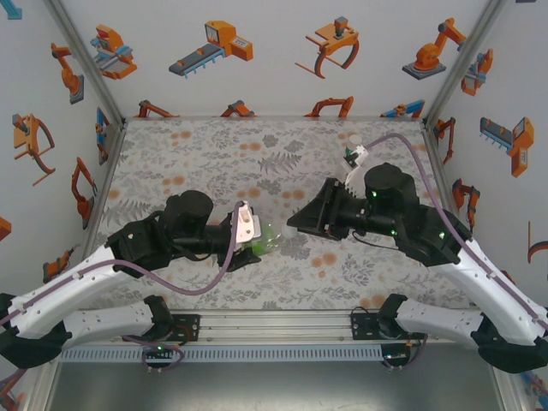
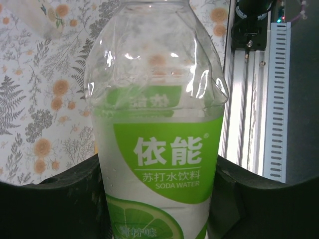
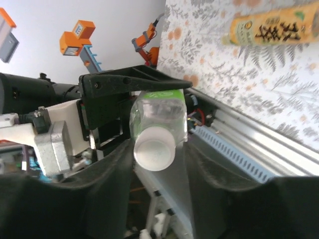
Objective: Screw on the bottle caps
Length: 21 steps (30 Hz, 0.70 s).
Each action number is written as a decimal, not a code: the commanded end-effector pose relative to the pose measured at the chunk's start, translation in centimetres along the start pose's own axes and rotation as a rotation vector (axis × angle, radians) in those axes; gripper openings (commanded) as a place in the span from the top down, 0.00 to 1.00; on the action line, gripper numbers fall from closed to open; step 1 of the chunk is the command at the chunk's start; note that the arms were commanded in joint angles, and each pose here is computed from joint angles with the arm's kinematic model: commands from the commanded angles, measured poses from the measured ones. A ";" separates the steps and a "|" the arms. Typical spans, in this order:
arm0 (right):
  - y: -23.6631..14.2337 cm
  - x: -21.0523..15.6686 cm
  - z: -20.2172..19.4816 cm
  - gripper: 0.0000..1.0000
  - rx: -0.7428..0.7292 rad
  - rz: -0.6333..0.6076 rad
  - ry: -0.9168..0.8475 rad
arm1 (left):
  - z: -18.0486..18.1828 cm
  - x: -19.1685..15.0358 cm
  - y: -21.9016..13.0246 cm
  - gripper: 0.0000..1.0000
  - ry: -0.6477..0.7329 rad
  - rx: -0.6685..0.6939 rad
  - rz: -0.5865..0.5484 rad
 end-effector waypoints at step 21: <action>-3.5 -5.5 4.7 0.48 0.502 0.218 -1.389 | -2.0 1.9 -0.2 1.00 0.025 -0.159 -0.119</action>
Point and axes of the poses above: each hand's point on the last joint's axis, 136 mm out from that joint toward the fingers, its own y axis out along the fingers, its own z axis along the line the jaws close on, x = y × z, the point moved 4 cm from there along -y, back along the fingers, and after that the axes turned 10 degrees about y, right-handed, at the moved point
